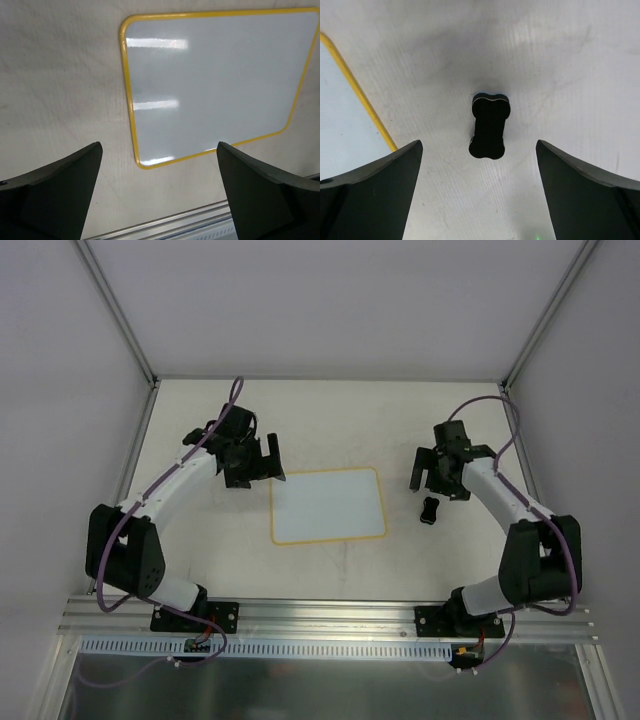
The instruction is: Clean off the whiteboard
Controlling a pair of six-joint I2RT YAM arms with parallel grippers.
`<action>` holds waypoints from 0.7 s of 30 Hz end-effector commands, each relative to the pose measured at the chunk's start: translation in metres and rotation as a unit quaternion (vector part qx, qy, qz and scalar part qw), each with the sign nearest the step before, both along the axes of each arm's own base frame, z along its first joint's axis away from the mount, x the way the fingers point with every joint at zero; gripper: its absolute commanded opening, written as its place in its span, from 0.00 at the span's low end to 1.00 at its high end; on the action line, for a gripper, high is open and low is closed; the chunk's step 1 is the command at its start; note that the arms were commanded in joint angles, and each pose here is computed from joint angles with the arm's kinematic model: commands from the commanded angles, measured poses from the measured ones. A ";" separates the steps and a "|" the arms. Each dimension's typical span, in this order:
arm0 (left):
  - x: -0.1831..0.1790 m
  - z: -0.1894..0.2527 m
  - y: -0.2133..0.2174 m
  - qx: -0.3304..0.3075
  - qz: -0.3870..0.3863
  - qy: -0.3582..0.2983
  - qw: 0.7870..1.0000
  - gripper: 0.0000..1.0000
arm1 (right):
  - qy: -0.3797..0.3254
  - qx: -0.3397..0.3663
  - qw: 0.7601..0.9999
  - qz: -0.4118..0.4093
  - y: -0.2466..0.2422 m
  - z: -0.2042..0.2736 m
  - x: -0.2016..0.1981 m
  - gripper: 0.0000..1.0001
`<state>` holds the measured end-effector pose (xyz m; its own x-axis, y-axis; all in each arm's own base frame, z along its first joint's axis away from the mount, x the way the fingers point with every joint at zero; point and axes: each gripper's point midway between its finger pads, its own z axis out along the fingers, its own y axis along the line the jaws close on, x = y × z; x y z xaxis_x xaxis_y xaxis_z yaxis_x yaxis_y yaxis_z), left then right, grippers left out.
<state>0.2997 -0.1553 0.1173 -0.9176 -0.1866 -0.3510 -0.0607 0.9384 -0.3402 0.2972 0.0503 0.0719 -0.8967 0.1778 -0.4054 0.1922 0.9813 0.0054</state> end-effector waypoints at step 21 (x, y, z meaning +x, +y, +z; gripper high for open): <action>-0.047 0.323 0.137 0.124 0.149 -0.455 0.869 0.99 | -0.417 -0.120 0.900 -0.038 -0.089 0.339 -0.054 0.99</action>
<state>0.2723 -0.0534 0.4040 -0.2936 -0.2203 -0.9302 -0.0299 0.9747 -0.2214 0.2651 -0.0184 0.3791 -0.3336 0.1119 -0.9360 0.2315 0.9722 0.0337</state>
